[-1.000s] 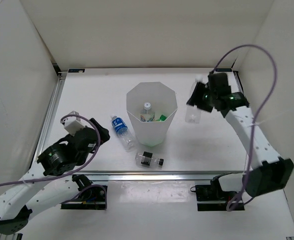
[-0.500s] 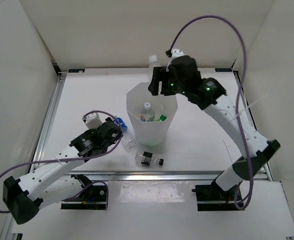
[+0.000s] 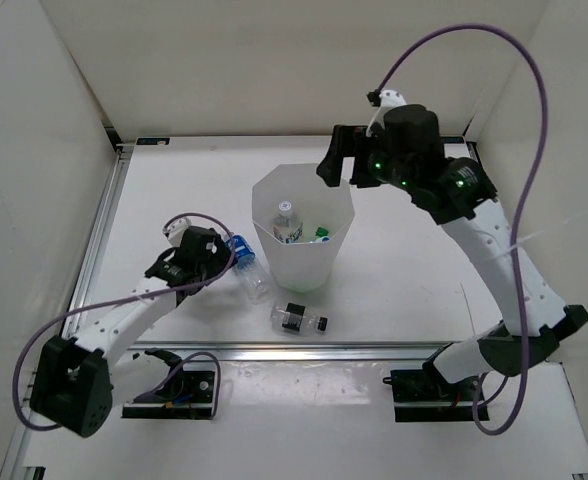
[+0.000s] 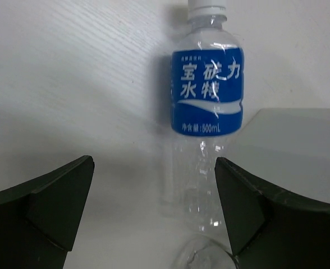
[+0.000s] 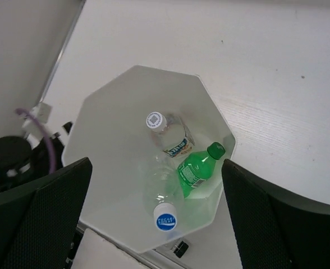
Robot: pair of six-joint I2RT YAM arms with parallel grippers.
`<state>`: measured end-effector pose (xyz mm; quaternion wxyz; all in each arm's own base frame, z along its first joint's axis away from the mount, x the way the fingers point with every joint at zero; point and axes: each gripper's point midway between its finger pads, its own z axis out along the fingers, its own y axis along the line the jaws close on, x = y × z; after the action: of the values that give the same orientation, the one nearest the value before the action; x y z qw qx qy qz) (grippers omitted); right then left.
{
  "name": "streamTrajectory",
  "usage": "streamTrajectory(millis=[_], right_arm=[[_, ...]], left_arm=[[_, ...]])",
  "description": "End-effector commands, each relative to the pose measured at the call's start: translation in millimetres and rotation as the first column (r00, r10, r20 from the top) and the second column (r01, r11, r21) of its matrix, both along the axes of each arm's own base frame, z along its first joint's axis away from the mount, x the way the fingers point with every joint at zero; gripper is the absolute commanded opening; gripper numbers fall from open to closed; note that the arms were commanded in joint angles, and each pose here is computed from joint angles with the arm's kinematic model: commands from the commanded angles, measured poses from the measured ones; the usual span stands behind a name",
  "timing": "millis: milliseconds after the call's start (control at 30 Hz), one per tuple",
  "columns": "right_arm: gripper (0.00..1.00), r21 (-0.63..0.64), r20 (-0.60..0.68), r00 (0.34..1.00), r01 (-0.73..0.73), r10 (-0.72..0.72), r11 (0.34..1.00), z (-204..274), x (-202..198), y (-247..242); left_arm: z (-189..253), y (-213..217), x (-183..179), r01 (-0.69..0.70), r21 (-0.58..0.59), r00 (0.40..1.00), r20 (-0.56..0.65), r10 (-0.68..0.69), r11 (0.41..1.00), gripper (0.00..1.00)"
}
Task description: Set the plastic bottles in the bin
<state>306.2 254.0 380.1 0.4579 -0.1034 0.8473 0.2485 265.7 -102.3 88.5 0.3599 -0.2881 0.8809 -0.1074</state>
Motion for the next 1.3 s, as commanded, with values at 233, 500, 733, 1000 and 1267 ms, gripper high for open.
streamTrajectory(millis=[233, 500, 733, 1000, 1267], right_arm=[[1.00, 0.036, -0.006, 0.999, -0.039, 0.039, 0.999, 13.8, -23.6, -24.6], [1.00, 0.025, -0.008, 1.000, -0.006, 0.007, 1.000, 10.0, -17.5, -36.6], [1.00, 0.008, -0.008, 1.000, 0.030, -0.030, 1.000, 6.8, -17.6, -47.0], [1.00, -0.003, -0.023, 0.999, 0.030, -0.030, 1.000, 0.0, -15.4, -45.6], [1.00, 0.023, -0.053, 0.997, 0.061, -0.060, 0.998, -1.9, -7.5, -48.3]], left_arm=[[22.2, -41.5, 92.0, 0.305, -0.155, 0.952, 0.057, -0.300, 0.940, 1.00], [-20.0, -61.6, 101.2, 0.359, -0.229, 0.923, -0.060, -0.381, 0.905, 1.00], [-39.6, -65.1, 88.5, 0.371, -0.285, 0.903, -0.114, -0.415, 0.884, 0.87], [-24.5, -39.9, 68.4, 0.322, -0.306, 0.928, -0.087, -0.363, 0.896, 0.27], [146.4, 39.0, 74.0, 0.129, -0.071, 0.955, 0.276, -0.105, 0.989, 0.31]])
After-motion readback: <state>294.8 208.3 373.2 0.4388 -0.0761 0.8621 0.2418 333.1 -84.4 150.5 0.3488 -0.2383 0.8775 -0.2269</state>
